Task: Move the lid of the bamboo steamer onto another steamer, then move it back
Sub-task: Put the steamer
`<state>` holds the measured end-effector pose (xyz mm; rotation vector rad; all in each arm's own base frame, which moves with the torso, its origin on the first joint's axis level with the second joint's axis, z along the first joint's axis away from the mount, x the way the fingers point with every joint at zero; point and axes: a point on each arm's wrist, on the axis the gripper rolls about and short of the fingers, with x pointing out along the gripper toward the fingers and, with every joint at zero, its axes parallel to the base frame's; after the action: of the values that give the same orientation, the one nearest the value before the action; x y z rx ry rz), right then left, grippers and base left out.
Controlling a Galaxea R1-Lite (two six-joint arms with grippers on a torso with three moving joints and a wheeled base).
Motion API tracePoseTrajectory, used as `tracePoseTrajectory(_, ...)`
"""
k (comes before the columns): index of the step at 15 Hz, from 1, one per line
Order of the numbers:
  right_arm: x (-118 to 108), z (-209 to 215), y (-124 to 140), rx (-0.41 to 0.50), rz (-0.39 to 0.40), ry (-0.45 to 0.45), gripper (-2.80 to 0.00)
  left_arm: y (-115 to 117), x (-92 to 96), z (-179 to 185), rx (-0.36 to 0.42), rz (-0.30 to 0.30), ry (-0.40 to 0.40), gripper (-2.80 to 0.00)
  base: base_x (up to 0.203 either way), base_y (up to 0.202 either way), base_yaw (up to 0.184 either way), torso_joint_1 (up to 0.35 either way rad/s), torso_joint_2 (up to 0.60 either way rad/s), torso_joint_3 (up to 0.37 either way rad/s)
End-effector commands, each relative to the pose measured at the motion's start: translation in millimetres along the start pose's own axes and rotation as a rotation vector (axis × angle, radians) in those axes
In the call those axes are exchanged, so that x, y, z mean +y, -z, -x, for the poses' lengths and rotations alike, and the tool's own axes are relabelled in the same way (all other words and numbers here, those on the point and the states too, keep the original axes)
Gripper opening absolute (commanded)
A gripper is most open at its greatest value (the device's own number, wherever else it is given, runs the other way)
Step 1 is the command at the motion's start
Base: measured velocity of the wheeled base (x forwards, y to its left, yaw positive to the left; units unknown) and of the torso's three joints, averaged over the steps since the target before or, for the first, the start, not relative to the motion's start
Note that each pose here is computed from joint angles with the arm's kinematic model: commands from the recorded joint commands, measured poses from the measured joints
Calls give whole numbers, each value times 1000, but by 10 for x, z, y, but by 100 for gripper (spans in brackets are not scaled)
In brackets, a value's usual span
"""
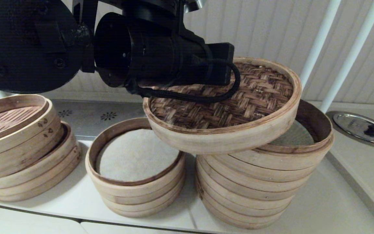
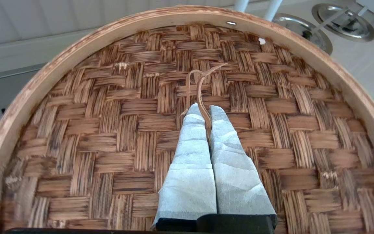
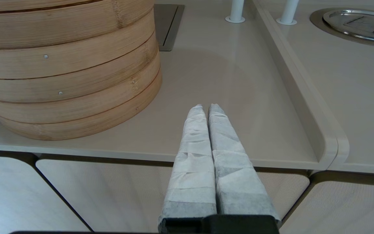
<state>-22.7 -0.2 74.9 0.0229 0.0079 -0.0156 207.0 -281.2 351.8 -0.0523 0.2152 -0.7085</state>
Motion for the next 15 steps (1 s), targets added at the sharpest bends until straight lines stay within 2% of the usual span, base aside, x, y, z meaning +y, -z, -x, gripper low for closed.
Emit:
tracePoseTrajectory(1,0,-1,4,1,0,0,-280,16,-49,-11,4,-1,11,-280,0,0,0,0,0,0)
tracePoseTrajectory(7,0,-1,4,1,0,0,-280,14,-45,38,9,-17,10,-280,2,-10,0,2,0,0)
tracePoseTrajectory(15,0,-1,4,1,0,0,-280,-21,-40,72,-8,-13,1,-280,1,-173,0,3,3,1)
